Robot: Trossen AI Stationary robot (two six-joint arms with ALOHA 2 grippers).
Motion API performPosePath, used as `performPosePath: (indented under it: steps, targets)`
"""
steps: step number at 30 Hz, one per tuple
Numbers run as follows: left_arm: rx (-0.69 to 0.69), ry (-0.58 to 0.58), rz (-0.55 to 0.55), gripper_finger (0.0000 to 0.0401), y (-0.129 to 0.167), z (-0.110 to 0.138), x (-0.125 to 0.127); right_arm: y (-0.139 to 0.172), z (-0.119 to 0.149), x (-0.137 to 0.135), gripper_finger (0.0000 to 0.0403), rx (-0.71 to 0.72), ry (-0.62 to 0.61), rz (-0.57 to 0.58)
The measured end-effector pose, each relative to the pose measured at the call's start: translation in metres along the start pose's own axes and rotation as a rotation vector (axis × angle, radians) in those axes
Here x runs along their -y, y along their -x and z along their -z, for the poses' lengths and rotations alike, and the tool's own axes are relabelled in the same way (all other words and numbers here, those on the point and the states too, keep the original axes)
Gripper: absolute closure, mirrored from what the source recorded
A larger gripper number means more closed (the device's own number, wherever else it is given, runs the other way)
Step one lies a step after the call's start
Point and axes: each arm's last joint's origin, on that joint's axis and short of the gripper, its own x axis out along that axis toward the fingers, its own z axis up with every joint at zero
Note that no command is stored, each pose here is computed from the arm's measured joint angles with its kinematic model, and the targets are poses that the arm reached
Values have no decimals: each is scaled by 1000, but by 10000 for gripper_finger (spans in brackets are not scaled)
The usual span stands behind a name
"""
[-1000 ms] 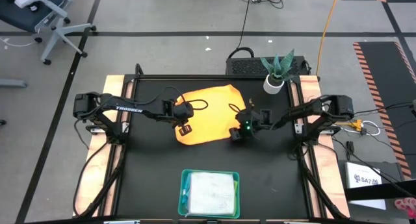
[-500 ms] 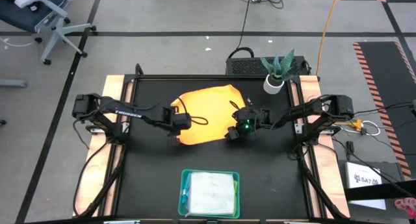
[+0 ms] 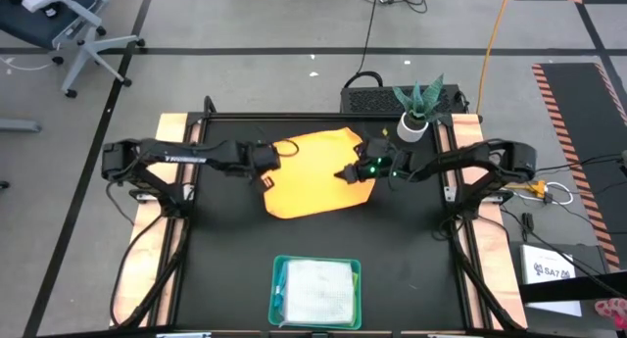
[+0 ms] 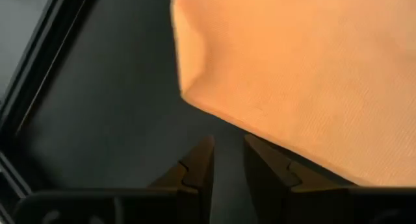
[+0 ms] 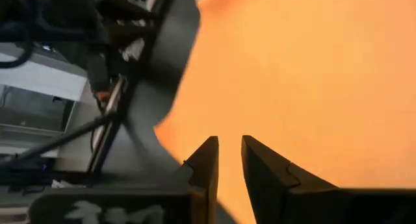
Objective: Fold microfiber towels
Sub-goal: Fold the orange microfiber cloth
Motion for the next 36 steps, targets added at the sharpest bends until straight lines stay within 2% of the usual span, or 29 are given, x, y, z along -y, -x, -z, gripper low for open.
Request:
performPosePath:
  steps: [5, 9, 12, 15, 22, 25, 28, 31, 36]
  targets:
    - [12, 122, 38, 316, 2, -7, -31, 19, -33, -2, 363, 127, 66, -17]
    - [52, 178, 165, 316, -3, -17, -53, 37, -58, -6, 366, 222, 111, -23]
    - [94, 213, 255, 316, -8, -25, -63, 48, -71, -8, 366, 247, 134, -54]
    - [99, 232, 286, 316, -10, -26, -68, 54, -83, -14, 366, 235, 182, -39]
    - [116, 264, 318, 316, -10, -29, -63, 54, -121, -40, 368, 46, 429, 164]
    - [80, 307, 339, 316, -15, -30, -54, 50, -129, -41, 368, -74, 579, 270]
    - [70, 328, 334, 316, -22, -33, -42, 45, -132, -36, 368, -129, 700, 360]
    - [70, 348, 325, 316, -30, -36, -30, 44, -134, -28, 368, -157, 721, 404]
    - [75, 386, 281, 316, -39, -39, -17, 48, -140, -7, 364, -214, 652, 460]
